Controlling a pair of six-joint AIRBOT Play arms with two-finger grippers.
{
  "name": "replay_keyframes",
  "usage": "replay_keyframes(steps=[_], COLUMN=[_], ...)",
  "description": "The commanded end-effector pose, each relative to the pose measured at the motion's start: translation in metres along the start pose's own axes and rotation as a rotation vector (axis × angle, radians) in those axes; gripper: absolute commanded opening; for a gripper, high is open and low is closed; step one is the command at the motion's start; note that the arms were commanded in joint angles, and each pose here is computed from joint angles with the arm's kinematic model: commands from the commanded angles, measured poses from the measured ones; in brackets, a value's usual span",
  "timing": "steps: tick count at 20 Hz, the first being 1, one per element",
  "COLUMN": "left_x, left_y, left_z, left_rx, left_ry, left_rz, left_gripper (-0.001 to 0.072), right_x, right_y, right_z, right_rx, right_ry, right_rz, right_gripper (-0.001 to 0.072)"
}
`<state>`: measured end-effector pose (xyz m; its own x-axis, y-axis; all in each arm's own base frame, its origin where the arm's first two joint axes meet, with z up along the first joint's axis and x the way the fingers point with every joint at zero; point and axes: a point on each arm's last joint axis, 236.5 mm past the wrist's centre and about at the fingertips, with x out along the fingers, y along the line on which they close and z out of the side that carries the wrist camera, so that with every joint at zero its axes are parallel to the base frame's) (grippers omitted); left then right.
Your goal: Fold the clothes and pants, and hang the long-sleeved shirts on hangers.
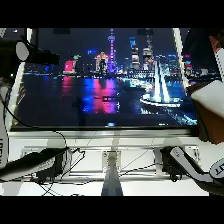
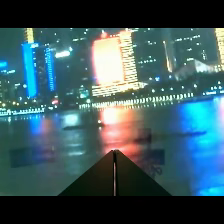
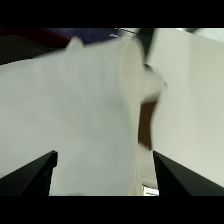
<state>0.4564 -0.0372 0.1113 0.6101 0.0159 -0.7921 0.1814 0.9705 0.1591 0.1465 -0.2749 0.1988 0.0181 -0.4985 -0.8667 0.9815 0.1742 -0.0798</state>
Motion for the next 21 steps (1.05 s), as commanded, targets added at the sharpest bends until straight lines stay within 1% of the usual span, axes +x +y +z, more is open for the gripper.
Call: replay_keyframes(steps=[1,2,4,5,6,7,11,15,16,18,21], left_x=[0.001,0.001,0.001,0.001,0.001,0.001,0.001,0.001,0.001,0.001,0.001], left_y=[0.001,0.001,0.001,0.001,0.001,0.001,0.001,0.001,0.001,0.001,0.001], left_z=[0.0,0.0,0.0,0.0,0.0,0.0,0.0,0.0,0.0,0.0,0.0], left_rx=[0.0,-0.001,0.0,-0.001,0.0,0.0,0.0,0.0,-0.001,0.0,0.0], left_ry=[0.002,0.001,0.001,0.001,0.001,0.001,0.002,0.001,0.001,0.001,0.001], left_rz=[0.001,0.001,0.001,0.001,0.001,0.001,0.001,0.001,0.001,0.001,0.001], left_gripper=[0.0017,0.0017,0.0017,0.0018,0.0017,0.0018,0.0017,0.0017,0.0018,0.0017,0.0018], right_x=[0.004,0.005,0.008,0.008,0.006,0.002,-0.029,-0.091,-0.11,-0.14,-0.162], right_y=[-0.041,-0.034,-0.009,0.008,0.027,0.049,0.151,0.246,0.262,0.279,0.283], right_z=[-0.002,0.001,0.002,0.002,0.002,0.0,-0.045,-0.13,-0.157,-0.197,-0.234], right_rx=[0.111,0.094,0.052,0.037,-0.008,-0.084,-0.46,-0.852,-0.957,-1.086,-1.177], right_ry=[0.031,0.026,0.033,0.036,0.031,0.022,-0.01,-0.125,-0.157,-0.207,-0.208], right_rz=[-0.075,-0.049,0.053,0.117,0.184,0.248,0.436,0.619,0.671,0.754,0.821], right_gripper=[0.0667,0.0641,0.0443,0.0304,0.0073,0.0011,0.001,0.001,0.0011,0.0011,0.0011])
